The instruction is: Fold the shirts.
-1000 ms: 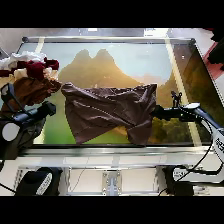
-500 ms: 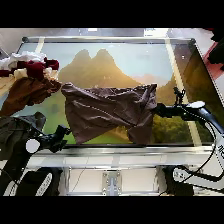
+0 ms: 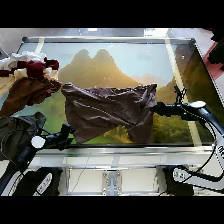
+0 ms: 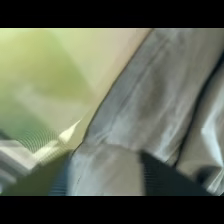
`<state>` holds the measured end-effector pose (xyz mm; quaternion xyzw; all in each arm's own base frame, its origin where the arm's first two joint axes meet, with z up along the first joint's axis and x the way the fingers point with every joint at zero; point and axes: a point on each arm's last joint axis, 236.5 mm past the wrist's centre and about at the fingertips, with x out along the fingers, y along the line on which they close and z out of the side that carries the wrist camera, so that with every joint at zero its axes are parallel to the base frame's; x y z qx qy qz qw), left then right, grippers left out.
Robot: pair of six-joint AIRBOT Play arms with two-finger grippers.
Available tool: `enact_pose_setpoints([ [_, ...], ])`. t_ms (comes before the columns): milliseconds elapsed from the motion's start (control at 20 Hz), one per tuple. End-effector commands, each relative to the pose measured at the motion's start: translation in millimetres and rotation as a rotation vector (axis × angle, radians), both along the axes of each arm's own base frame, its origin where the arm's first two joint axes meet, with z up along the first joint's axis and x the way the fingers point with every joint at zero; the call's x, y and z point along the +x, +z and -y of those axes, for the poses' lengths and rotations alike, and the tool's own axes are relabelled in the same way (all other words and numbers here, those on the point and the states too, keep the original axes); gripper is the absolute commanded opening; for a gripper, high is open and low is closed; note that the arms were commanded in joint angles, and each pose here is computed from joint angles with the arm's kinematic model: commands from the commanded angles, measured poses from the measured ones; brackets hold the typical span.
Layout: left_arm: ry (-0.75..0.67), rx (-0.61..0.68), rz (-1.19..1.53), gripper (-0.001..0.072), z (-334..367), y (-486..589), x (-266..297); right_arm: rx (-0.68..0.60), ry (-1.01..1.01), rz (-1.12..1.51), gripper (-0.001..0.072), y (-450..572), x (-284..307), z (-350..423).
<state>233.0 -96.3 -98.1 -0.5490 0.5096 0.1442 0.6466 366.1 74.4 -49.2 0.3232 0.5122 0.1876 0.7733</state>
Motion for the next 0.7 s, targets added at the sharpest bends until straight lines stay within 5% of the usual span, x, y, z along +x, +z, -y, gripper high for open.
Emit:
enact_pose_setpoints([
  [0, 0.022, -0.012, 0.053, 0.0266, 0, 0, 17, 0.01, -0.003, 0.01, 0.0035, 3, 2, -1],
  [150, -0.006, 0.001, 0.097, 0.0009, 1, 4, 23, 0.01, -0.003, 0.011, 0.0035, 3, 2, -1],
  [300, -0.033, 0.014, 0.28, 0.0008, 3, 44, 61, 0.02, 0.004, 0.052, 0.0034, 25, -1, -1],
  [500, -0.226, 0.211, 0.847, 0.0008, 9, 233, 128, 0.008, -0.029, 0.248, 0.0034, 136, -17, 32],
  [650, -0.24, 0.447, 1.266, 0.0007, -4, 410, 109, -0.183, -0.101, 0.502, 0.0033, 259, -53, 62],
])
